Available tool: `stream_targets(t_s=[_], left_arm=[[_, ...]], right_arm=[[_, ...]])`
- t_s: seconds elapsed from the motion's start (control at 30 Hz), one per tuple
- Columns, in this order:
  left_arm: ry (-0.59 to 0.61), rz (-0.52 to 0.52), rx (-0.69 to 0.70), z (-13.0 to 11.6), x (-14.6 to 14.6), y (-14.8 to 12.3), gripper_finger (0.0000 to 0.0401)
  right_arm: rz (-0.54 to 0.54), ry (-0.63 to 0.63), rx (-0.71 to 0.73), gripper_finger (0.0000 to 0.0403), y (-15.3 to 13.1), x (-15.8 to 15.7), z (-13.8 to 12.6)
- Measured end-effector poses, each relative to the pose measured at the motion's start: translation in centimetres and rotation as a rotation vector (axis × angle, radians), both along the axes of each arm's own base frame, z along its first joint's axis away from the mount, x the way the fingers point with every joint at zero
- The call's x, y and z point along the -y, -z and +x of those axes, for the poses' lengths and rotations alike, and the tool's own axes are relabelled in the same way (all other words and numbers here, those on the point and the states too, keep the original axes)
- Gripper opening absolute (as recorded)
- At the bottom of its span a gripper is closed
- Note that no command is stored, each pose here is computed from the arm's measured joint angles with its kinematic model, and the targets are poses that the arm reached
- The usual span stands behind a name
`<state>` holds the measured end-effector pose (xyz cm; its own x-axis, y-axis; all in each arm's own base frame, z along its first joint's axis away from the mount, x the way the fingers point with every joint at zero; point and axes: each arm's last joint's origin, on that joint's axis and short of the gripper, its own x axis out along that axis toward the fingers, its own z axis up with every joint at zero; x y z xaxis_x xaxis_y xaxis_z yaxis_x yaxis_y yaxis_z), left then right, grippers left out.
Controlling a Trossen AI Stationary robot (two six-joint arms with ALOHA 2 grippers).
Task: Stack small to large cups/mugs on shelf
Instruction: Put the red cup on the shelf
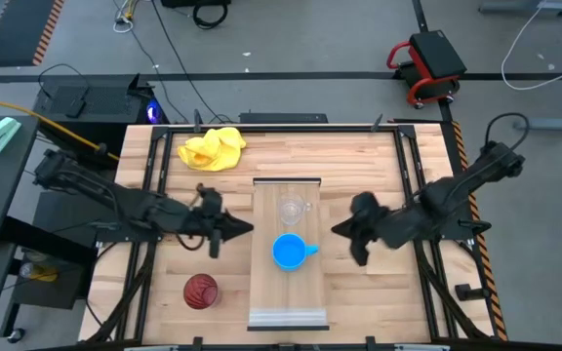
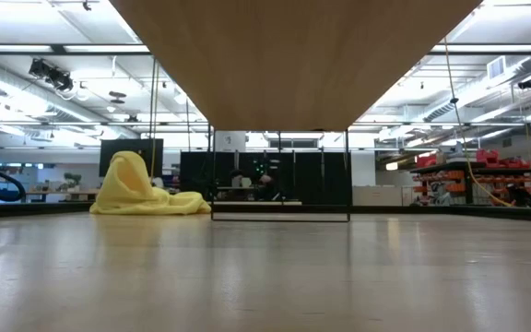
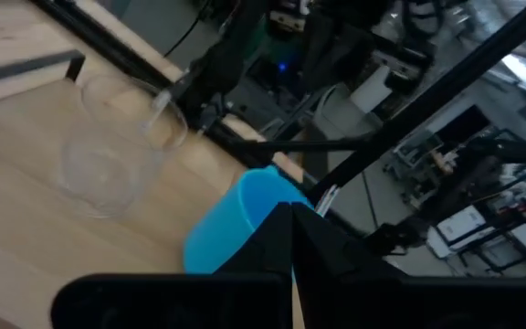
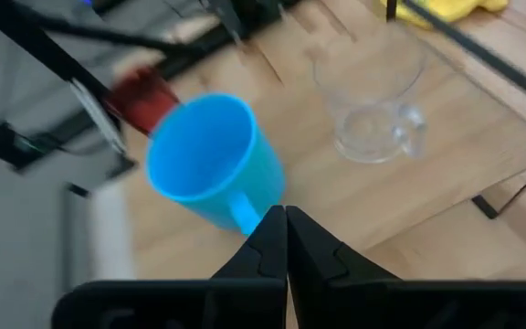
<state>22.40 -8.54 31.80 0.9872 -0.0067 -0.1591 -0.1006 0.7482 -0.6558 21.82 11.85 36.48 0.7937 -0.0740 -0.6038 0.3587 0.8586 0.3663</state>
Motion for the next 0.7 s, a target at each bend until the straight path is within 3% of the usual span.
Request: stream_targets(t_s=[0.13, 0.3, 0.43, 0.53, 0.7], left_arm=[[-0.004, -0.016, -0.024, -2.1, -0.6, -0.8, 0.0008], [-0.046, -0.106, -0.229, -4.1, -0.5, 0.8, 0.0008], [-0.073, -0.198, -0.378, -5.3, 0.1, 2.2, 0.0008], [-0.072, -0.264, -0.404, -5.8, 0.7, 2.4, 0.0008], [-0.066, -0.345, -0.469, -6.5, 1.5, -0.2, 0.0008]], right_arm=[[0.08, 0.026, 0.09, 0.0006, -2.0, 0.6, -2.6], [0.122, 0.034, 0.147, 0.0006, -3.1, 0.4, -5.3], [0.109, 0.041, 0.125, 0.0006, -2.5, -0.9, -6.8], [0.076, 0.062, 0.102, 0.0006, -1.7, -2.1, -7.7], [0.03, 0.106, 0.037, 0.0007, -0.2, -3.1, -9.0]])
